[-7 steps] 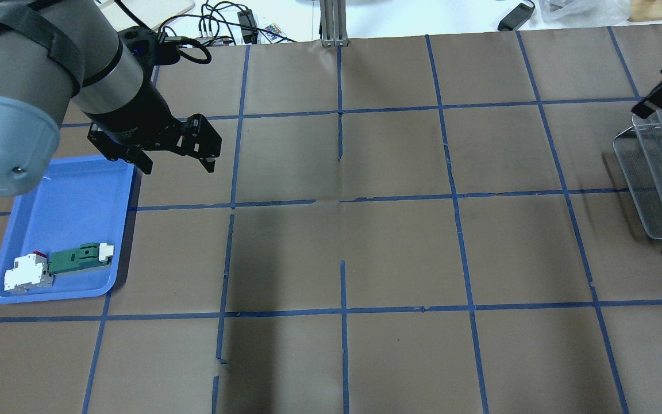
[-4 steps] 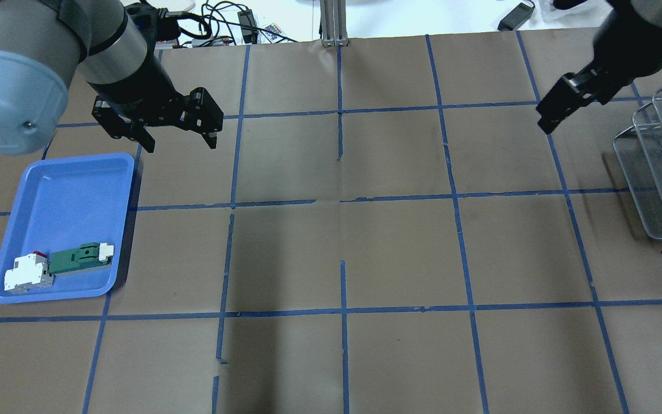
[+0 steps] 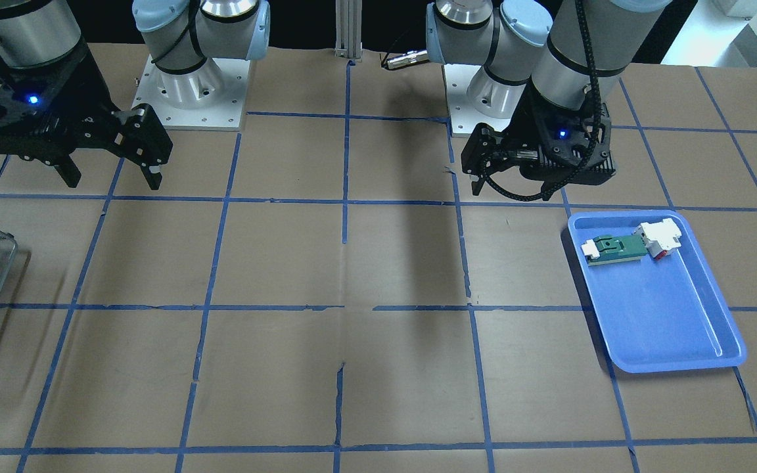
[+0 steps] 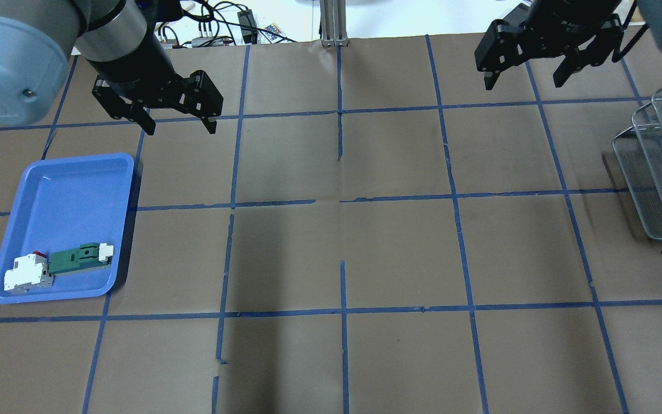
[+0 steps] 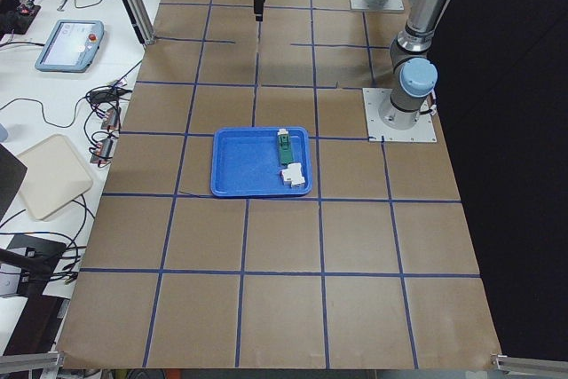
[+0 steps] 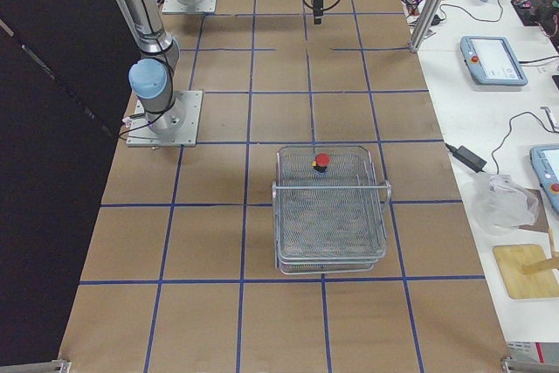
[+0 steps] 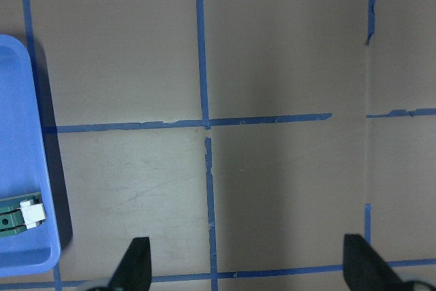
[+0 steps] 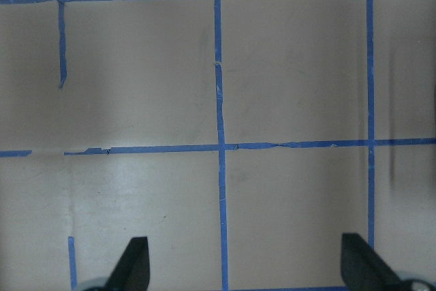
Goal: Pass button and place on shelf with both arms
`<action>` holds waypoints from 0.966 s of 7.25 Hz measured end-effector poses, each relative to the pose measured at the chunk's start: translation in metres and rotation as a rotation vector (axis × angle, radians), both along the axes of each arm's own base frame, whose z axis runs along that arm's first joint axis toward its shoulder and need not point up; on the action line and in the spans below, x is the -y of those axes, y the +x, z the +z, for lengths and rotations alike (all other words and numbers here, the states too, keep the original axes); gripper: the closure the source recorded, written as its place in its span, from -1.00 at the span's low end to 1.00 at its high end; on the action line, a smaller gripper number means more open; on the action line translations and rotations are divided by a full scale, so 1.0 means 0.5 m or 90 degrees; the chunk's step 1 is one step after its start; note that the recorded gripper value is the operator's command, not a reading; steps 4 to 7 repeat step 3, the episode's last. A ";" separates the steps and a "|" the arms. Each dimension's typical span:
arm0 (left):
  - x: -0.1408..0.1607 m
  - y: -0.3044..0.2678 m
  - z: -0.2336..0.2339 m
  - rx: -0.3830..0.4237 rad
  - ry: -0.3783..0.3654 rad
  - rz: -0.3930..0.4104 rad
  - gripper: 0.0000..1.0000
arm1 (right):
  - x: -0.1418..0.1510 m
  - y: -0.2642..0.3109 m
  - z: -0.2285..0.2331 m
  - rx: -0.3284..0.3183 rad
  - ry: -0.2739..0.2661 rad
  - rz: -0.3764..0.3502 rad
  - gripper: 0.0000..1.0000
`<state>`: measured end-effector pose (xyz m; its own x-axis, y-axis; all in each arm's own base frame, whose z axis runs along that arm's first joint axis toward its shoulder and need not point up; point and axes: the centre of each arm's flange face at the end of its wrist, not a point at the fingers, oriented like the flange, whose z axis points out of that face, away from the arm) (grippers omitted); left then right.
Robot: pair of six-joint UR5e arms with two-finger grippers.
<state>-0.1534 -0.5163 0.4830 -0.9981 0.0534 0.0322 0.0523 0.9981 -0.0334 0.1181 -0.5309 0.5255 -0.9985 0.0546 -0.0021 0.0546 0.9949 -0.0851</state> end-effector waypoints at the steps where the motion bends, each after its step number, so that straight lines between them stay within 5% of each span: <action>1: -0.001 -0.001 0.001 -0.003 -0.001 -0.002 -1.00 | 0.011 0.001 -0.001 0.005 0.026 -0.036 -1.00; 3: 0.000 -0.001 0.007 -0.004 -0.006 0.002 -1.00 | 0.013 0.001 -0.010 0.003 0.053 -0.054 -1.00; 7: 0.000 -0.001 0.007 -0.004 -0.006 0.002 -1.00 | 0.013 0.001 -0.010 0.003 0.053 -0.054 -1.00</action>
